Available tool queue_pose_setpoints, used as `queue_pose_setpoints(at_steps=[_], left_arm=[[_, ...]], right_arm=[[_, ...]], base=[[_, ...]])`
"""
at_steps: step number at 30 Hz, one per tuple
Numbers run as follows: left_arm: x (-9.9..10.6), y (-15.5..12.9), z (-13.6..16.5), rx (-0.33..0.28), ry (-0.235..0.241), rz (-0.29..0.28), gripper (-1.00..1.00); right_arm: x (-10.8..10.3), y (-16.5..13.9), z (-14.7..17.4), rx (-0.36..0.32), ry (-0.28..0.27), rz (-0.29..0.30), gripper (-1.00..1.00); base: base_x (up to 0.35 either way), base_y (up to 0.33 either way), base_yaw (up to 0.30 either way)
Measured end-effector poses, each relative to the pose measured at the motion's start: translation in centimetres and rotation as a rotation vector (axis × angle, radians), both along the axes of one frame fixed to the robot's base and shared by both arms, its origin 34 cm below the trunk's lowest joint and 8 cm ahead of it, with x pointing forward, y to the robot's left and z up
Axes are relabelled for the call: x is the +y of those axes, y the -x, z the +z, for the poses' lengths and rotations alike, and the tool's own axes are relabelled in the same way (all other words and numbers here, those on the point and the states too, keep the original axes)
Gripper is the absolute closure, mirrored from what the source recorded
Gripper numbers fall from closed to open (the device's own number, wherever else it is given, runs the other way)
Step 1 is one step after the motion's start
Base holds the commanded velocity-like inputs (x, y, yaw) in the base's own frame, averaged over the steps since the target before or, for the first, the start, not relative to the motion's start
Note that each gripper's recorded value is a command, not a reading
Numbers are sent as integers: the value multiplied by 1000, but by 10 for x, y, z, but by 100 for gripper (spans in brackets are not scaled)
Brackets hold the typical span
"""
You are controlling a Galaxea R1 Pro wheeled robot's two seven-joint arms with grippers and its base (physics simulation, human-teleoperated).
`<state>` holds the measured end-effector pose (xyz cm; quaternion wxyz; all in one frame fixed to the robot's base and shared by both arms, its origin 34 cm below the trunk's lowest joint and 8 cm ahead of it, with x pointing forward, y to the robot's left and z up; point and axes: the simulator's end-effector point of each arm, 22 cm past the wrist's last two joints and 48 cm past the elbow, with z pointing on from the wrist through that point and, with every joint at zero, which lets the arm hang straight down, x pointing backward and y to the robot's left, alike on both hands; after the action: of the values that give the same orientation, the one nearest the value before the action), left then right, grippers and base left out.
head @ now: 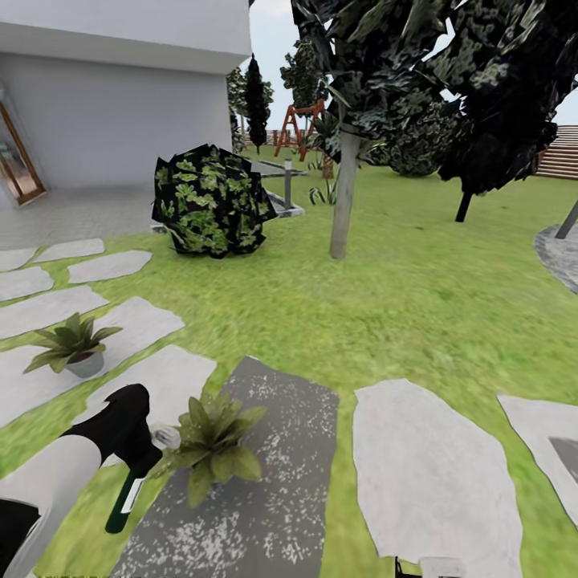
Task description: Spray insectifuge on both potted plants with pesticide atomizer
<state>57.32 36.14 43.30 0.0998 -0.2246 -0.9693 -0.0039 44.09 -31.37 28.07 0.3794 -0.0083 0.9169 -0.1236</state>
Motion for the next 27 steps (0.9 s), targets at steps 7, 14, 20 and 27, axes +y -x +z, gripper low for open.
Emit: queue_pose_setpoints(at_steps=[7,14,20,27], left_arm=[[1,-1,1,-3,-2,2,100],[-2,-1,1,-1,3,-2,100],[-20,-3,-1,4,0,-44,100],[-18,0,-3,12,-17,-56,100]], right_arm=[[0,0,0,1,0,0,-100],[0,0,0,1,0,0,-100],[0,0,0,1,0,0,-100],[0,1,0,2,0,0,-100]], base=[[5,-37,270],[39,-1,84],[295,0,1],[170,-141,0]])
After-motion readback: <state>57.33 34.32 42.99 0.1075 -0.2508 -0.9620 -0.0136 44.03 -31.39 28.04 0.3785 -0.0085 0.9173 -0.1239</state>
